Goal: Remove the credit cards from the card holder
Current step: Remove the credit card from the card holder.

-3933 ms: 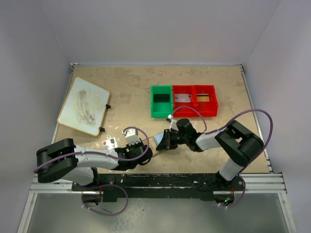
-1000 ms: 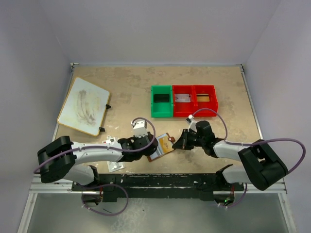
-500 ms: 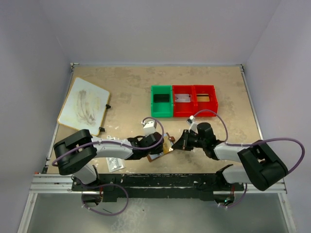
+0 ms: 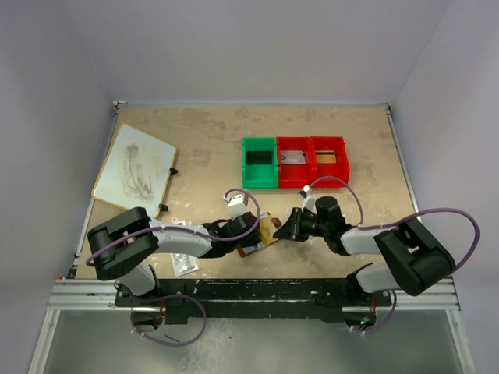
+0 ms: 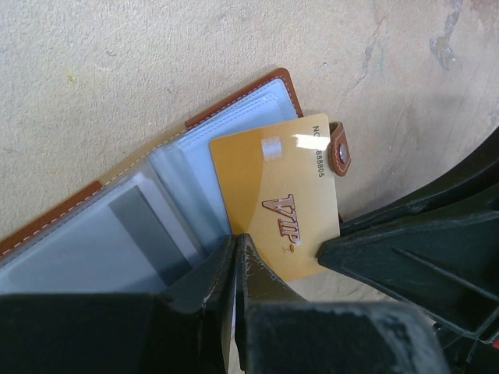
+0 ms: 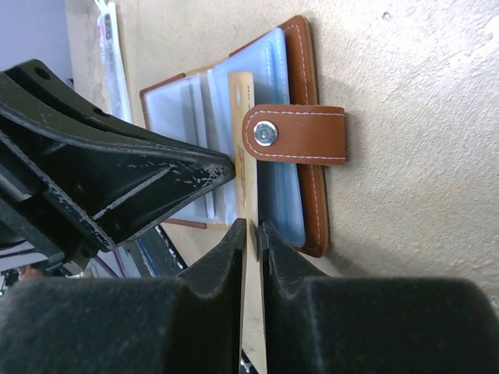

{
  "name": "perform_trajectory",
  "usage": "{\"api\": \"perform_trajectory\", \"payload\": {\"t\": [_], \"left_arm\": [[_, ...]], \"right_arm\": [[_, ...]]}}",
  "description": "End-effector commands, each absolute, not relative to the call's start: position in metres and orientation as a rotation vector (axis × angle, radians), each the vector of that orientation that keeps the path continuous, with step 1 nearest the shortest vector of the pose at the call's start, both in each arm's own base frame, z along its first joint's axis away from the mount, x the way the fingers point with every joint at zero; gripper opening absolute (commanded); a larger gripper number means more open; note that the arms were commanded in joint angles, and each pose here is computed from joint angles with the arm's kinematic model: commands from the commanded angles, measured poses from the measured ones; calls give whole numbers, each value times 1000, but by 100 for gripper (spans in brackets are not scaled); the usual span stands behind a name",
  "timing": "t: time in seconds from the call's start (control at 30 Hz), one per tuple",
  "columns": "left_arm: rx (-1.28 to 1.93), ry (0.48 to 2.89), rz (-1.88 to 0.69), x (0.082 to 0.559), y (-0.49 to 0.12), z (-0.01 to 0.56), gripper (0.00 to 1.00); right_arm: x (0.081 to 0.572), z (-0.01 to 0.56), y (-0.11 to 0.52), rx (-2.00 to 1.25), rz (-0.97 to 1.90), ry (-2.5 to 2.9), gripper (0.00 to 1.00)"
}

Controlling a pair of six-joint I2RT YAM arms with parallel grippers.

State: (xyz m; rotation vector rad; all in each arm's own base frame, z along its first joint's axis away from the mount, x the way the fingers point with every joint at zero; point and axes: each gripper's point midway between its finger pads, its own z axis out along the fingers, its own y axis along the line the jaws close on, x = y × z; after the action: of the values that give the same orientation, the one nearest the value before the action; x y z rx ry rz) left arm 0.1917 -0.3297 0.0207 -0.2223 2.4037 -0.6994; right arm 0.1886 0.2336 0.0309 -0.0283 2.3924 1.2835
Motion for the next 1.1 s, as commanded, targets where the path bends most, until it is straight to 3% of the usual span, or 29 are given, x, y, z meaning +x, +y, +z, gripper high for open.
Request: {"api": "perform_trajectory", "payload": {"t": [0.0,0.5,0.67,0.83,1.07], "left_arm": [[-208,2471,-611,181,-312,-2,0],[-186,2468,-551,181,-301,-1,0],[-188,2461,-539,183,-300,1,0],[-194,2405,-553,192,-301,23,0],[-171,2293,-586,207,-308,79,18]], "right_arm": [[196,46,247,-104,1353,2323,14],[221,40,257,-164,1282,2342,19],[224,43,258,-215,1255,2346,0],[220,55,253,-267,1226,2337,0],[243,106,242,-326,1063,2169,0]]}}
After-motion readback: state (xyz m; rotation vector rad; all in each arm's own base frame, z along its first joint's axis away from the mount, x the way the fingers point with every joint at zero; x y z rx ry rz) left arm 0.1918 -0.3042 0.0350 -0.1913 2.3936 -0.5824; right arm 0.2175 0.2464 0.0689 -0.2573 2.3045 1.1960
